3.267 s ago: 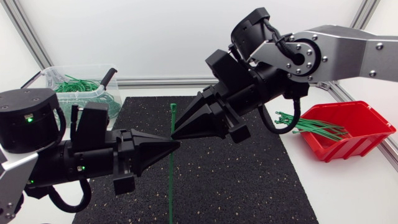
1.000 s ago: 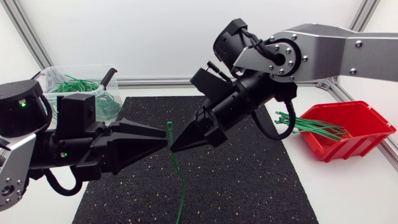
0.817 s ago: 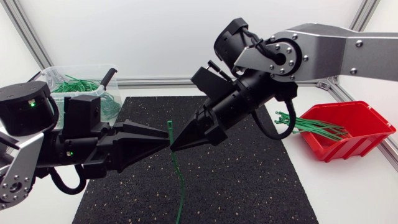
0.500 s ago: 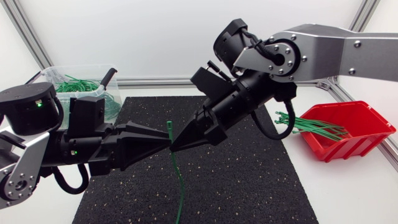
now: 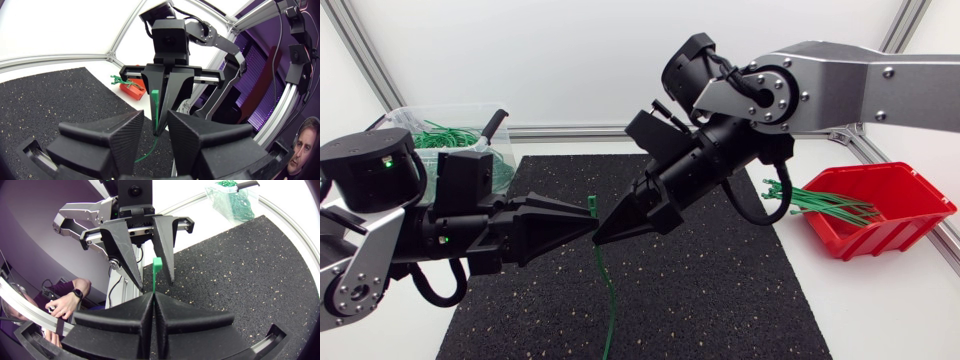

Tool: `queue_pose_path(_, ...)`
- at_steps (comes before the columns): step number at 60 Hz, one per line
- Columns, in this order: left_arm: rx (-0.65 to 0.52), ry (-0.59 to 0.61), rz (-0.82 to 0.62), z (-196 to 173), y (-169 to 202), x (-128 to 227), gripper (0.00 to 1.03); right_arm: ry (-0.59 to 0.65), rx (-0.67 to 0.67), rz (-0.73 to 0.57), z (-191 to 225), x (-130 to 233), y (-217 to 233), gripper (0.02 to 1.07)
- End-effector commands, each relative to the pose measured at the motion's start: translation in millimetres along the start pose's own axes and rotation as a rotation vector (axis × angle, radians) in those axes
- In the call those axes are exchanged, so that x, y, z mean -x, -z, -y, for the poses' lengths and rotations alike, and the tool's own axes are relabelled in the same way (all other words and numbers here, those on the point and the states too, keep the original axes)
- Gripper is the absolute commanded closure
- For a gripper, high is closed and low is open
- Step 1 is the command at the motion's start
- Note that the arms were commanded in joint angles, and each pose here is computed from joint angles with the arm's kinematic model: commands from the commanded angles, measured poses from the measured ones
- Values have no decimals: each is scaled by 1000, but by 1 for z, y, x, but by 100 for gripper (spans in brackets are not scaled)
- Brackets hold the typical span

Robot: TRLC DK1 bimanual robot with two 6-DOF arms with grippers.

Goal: Take a green cable tie from the red box, thread the tail through the head to close it, then place it in the transparent bin on the left.

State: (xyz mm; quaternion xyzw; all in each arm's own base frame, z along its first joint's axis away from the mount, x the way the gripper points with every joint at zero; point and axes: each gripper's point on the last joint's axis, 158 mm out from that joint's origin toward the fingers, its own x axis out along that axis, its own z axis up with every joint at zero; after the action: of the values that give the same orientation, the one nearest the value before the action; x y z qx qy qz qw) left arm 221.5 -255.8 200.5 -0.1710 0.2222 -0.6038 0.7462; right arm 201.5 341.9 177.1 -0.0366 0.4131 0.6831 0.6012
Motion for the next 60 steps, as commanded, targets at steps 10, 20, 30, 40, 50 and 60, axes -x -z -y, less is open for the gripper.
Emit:
queue_pose_path(10, 7, 18, 10, 5, -8, -2, 79, -12, 3, 1, -3, -4, 1, 101)
queue_pose_path(20, 13, 19, 12, 5, -10, -2, 81, -13, 4, 0, -4, -4, 2, 101)
queue_pose_path(30, 14, 19, 14, 5, -10, -2, 84, -13, 5, 0, -4, -4, 2, 101)
queue_pose_path(40, 20, 20, 15, 5, -12, -2, 91, -14, 3, -2, -4, -5, 3, 101)
queue_pose_path(50, 27, 17, 21, 5, -14, -1, 93, -15, 4, -3, -4, -6, 3, 101)
queue_pose_path(60, 28, 16, 26, 4, -16, -1, 94, -16, 5, -4, -4, -6, 3, 101)
